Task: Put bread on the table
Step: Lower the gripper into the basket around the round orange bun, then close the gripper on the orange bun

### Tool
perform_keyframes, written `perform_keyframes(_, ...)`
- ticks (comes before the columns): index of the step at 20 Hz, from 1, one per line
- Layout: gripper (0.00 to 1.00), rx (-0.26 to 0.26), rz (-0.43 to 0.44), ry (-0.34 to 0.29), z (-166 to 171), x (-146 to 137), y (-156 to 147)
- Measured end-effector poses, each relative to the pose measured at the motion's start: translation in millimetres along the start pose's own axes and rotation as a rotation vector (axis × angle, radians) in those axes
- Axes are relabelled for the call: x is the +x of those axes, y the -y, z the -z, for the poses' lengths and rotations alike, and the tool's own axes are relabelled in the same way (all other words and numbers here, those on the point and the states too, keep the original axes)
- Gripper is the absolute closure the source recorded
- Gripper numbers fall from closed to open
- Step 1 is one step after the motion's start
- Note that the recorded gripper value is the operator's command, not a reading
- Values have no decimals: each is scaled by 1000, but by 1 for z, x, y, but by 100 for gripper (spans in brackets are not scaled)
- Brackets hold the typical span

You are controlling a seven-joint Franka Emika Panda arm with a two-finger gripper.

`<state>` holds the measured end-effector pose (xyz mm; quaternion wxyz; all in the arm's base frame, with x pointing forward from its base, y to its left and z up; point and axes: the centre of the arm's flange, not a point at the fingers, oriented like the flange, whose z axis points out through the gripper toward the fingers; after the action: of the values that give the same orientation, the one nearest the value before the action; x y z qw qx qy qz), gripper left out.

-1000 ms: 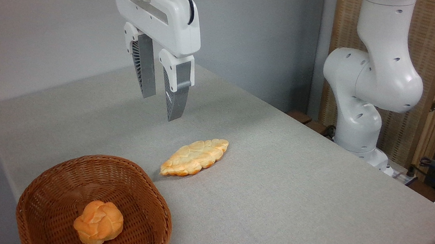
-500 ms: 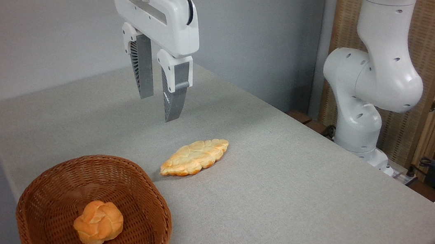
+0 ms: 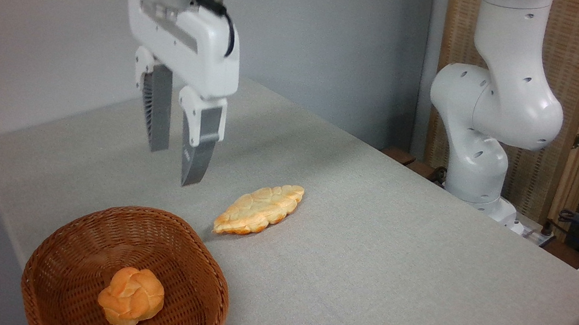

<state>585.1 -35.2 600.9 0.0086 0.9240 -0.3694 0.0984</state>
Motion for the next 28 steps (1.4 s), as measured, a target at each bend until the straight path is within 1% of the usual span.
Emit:
perform_keyframes(1,0,2,2,-3,-5,1,2)
perform_keyframes(3,0,4,6,-5,-28,4,8)
perform_keyframes(6,0,-15,12,16,-59,4,13)
perform_keyframes(7,0,-18,15,20,-73,5,16)
perform_keyframes(8,0,-17,16,18,-80,6,18)
perform_keyframes(12,0,14,21,-19,-122,17,32)
perform_keyframes(15,0,37,13,-54,-150,28,36)
perform_keyframes(17,0,46,0,-59,-170,34,35)
perform_keyframes(18,0,50,-7,-55,-173,35,35)
perform_keyframes(19,3,63,-23,-40,-178,35,35)
perform_keyframes(20,13,75,-38,-25,-180,35,36)
perform_keyframes(22,44,99,-65,-1,-182,34,37)
perform_keyframes(23,51,112,-80,13,-183,33,37)
perform_keyframes(24,59,118,-87,19,-184,33,38)
perform_keyframes(25,61,126,-97,29,-185,33,38)
perform_keyframes(28,61,132,-106,38,-187,32,38)
